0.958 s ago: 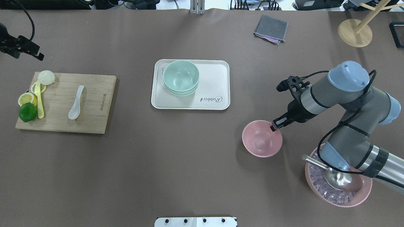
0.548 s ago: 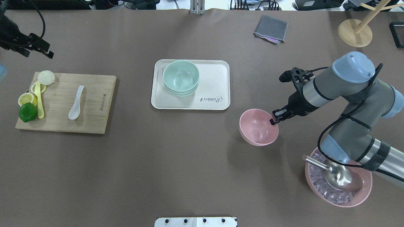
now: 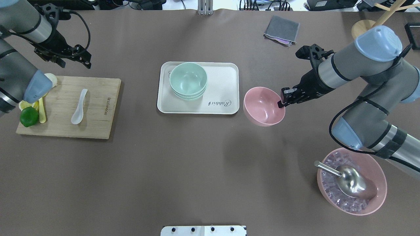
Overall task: Stack pink bowl on green and place spoon
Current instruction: 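Grasp and lift the pink bowl with the right gripper while the left lowers, then carry the pink bowl toward the tray while the left gripper grasps the spoon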
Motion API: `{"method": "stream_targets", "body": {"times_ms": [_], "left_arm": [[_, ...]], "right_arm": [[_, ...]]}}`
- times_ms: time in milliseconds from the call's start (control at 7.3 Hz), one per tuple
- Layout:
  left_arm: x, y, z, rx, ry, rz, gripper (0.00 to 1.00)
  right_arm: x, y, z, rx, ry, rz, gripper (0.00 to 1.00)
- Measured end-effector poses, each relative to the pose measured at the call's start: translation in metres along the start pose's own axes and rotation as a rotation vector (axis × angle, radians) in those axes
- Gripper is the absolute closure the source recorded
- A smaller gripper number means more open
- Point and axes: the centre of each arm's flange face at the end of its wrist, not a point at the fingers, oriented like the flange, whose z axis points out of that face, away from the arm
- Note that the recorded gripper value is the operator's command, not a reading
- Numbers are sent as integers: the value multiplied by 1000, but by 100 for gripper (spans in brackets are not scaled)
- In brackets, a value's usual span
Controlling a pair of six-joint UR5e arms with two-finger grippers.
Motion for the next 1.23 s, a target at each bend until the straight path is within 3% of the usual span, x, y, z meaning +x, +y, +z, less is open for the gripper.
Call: {"method": "stream_targets", "body": {"times_ms": [274, 685, 958, 1232], "left_arm": [[-11, 20, 29, -17, -49, -1, 7], [-24, 37, 45, -31, -54, -9, 16], [-22, 44, 52, -44, -53, -5, 27], [-10, 51, 57, -47, -40, -20, 31]], "right_arm": [[-17, -18, -18, 41, -21, 56, 100], [-36, -39, -45, 99, -47, 85, 100], [-43, -45, -50, 110, -51, 84, 100], [-44, -47, -51, 113, -52, 83, 100]]}}
